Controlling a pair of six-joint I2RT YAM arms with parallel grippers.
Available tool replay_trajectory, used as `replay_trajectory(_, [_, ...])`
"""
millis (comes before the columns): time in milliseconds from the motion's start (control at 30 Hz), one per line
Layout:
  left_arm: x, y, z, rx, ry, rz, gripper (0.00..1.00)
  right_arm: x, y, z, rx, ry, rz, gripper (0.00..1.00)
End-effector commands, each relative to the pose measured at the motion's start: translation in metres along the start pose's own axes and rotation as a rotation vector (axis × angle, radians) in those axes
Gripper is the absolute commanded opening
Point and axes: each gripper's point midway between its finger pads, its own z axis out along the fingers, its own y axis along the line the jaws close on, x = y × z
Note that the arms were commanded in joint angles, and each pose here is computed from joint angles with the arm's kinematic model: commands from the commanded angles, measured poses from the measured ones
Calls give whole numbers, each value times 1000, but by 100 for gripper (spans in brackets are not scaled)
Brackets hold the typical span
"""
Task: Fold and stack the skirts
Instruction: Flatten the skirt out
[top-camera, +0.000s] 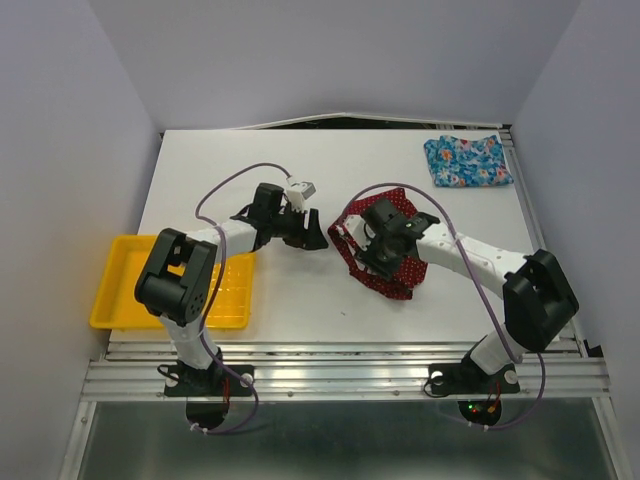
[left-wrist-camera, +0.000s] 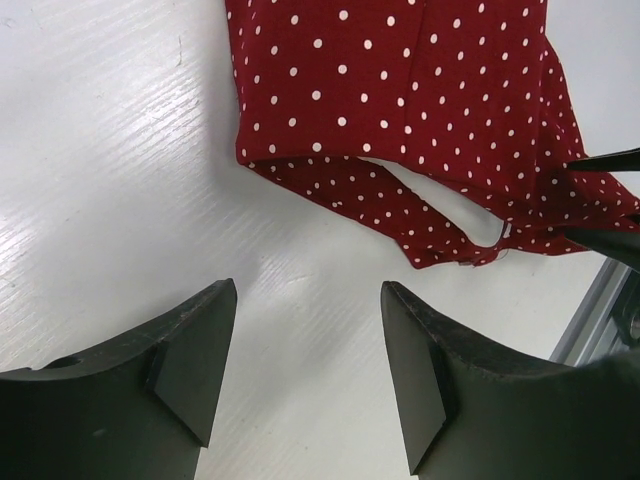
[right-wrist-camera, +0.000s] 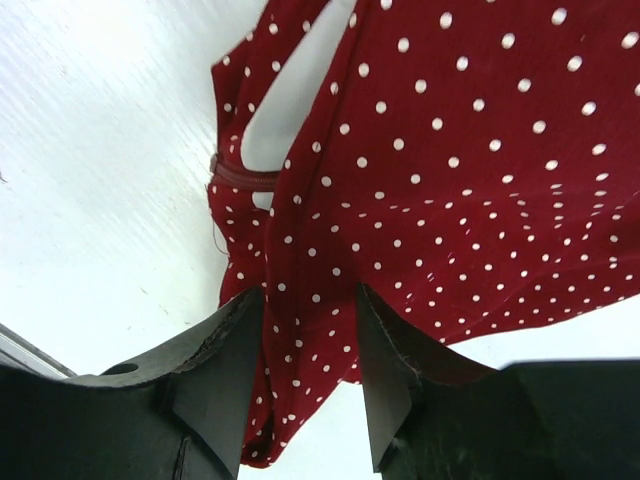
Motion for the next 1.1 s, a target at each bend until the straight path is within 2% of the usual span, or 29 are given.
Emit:
replay_trajectory(0, [-15, -1, 4, 11, -28, 22, 71, 15, -6, 2, 57, 52, -9, 47])
replay_trajectory(167, [-19, 7, 10, -7, -31, 30, 71, 23, -7, 5, 69, 67, -11, 46])
replay_trajectory(367, [-31, 11, 25, 2, -45, 55, 71, 23, -11, 5, 94, 66, -9, 34])
replay_trajectory(467, [-36, 13, 36, 18, -46, 42, 71, 20, -17, 6, 127, 59, -4, 17])
replay_trajectory(500, [-34, 14, 43, 26, -34, 11, 71, 20, -21, 5, 151, 60, 5, 3])
replay_trajectory(533, [-34, 14, 48, 29, -37, 3, 71, 15, -24, 4, 168, 46, 12, 1])
replay_trajectory(667, [-30, 19, 60, 24, -37, -54, 71, -9, -43, -13, 271, -53, 48, 1])
replay_trajectory(833, [-21, 16, 58, 41, -42, -85, 71, -55, -88, -61, 463, -226, 124, 1])
replay_trajectory(900, [-18, 12, 56, 55, -43, -95, 71, -73, -107, -83, 503, -296, 185, 1])
replay_trajectory(1067, [-16, 4, 53, 71, -50, -128, 72, -99, -123, -116, 556, -390, 230, 1])
